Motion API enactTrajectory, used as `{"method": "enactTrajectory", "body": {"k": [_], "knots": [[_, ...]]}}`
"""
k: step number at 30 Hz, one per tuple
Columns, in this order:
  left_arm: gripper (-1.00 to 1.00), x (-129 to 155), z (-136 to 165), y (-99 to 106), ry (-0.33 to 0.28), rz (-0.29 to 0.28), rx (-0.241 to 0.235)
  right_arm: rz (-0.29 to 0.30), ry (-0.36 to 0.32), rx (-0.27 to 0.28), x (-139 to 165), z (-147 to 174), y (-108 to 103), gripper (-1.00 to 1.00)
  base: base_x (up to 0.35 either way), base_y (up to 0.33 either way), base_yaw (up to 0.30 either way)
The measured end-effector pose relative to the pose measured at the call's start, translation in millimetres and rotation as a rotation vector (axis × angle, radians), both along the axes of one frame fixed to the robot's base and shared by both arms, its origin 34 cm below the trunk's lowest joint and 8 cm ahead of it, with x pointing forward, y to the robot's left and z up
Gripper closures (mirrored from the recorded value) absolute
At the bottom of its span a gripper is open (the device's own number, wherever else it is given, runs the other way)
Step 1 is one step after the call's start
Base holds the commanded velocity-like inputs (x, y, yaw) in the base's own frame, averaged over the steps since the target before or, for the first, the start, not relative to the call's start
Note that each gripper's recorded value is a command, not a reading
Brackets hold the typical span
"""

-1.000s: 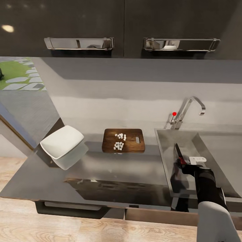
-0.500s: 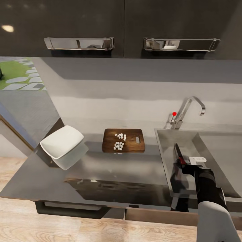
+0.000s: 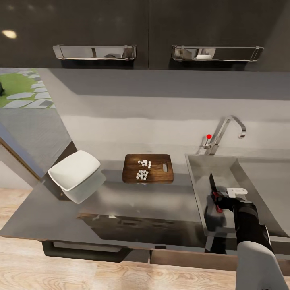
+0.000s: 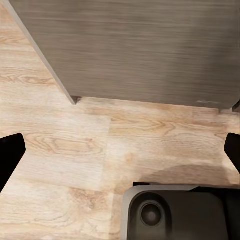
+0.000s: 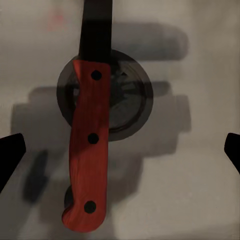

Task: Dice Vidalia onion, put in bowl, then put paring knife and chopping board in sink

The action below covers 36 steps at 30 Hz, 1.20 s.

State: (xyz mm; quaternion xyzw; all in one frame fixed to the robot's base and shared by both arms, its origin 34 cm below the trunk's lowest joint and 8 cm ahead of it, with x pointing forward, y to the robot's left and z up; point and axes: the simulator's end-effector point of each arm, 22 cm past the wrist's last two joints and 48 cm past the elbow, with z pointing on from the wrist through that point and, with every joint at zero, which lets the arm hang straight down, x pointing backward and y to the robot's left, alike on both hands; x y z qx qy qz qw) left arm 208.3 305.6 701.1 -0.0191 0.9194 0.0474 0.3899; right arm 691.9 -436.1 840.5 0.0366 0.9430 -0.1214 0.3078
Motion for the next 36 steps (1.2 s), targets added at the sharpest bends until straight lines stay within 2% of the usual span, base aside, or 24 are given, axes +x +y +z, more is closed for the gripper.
{"method": "enactTrajectory", "body": {"k": [12, 15, 20, 23, 27, 32, 36], "knots": [[-1.0, 0, 0, -1, 0.0, 0.0, -0.001, -0.007, -0.012, -0.007, 2, 7, -4, -1.0, 0.0, 0.0, 0.0], [-1.0, 0, 0, -1, 0.0, 0.0, -0.001, -0.018, -0.047, -0.029, 8, 25, -12, -1.0, 0.0, 0.0, 0.0], [-1.0, 0, 0, -1, 0.0, 0.0, -0.001, -0.062, -0.119, -0.049, 19, 81, -24, -1.0, 0.0, 0.0, 0.0], [-1.0, 0, 0, 0, 0.0, 0.002, 0.0, -0.061, -0.14, -0.007, 21, 100, -15, -1.0, 0.0, 0.0, 0.0], [-1.0, 0, 0, 0, 0.001, 0.003, 0.001, -0.045, -0.148, 0.027, 23, 107, -6, -1.0, 0.0, 0.0, 0.0], [-1.0, 0, 0, 0, 0.0, 0.001, 0.001, 0.01, -0.145, 0.009, 33, 121, 10, -1.0, 0.0, 0.0, 0.0], [-1.0, 0, 0, 0, 0.0, -0.001, 0.0, -0.015, -0.115, -0.003, 28, 128, 1, -1.0, 0.0, 0.0, 0.0]]}}
